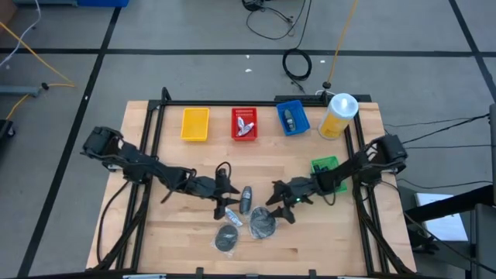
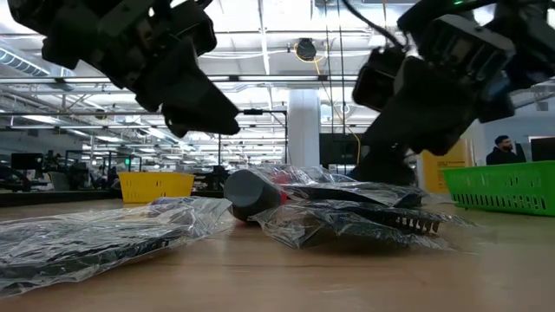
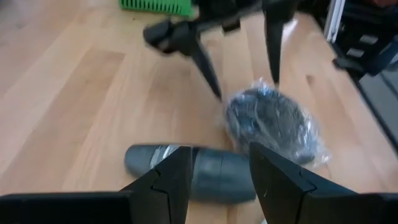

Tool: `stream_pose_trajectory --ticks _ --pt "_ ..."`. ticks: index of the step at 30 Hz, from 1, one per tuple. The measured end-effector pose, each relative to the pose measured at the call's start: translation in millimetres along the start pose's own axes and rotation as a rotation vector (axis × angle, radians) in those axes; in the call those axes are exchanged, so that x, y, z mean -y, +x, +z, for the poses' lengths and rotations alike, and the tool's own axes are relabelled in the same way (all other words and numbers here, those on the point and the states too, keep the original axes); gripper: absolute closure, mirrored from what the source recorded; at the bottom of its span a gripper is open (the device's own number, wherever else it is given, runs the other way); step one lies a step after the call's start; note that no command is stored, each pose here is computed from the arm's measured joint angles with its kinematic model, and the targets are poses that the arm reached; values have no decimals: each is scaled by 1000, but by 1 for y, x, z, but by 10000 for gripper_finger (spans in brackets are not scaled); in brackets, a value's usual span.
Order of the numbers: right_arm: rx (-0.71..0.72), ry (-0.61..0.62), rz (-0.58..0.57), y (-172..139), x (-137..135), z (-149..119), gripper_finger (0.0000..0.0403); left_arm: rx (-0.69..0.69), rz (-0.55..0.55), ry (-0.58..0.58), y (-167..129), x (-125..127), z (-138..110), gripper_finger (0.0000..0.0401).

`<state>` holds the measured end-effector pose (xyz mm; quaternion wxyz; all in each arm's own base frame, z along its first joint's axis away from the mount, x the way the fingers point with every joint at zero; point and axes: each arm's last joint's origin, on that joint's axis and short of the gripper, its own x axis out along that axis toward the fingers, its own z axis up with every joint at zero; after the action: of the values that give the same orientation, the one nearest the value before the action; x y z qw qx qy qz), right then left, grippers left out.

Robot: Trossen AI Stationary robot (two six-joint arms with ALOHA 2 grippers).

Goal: Pick & Place Travel size toiletries
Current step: Put the black hairbrush into the yellow bin

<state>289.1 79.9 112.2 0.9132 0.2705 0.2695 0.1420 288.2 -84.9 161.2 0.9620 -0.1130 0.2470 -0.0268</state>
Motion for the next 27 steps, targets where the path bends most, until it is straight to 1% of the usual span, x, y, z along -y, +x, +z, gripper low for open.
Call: stream_pose_trajectory --ticks 5,8,10,14,19,22,27 --pt "-26 -21 49 15 3 7 151 67 -25 -32 9 1 0 245" --pt "-23 -16 42 20 6 9 172 101 -38 -40 15 2 -2 245" --pt "-24 -16 34 23 9 9 186 118 -45 -44 19 2 -3 245" --pt "-26 -23 5 29 14 8 209 110 -42 -50 22 1 -7 245" --pt "-13 -110 -47 35 17 3 241 123 -47 -58 22 2 -6 245" --pt "1 -155 -89 36 17 2 281 131 -50 -75 22 2 -5 245" --pt "9 -229 -135 35 15 2 379 135 -43 -121 22 -2 -3 245"
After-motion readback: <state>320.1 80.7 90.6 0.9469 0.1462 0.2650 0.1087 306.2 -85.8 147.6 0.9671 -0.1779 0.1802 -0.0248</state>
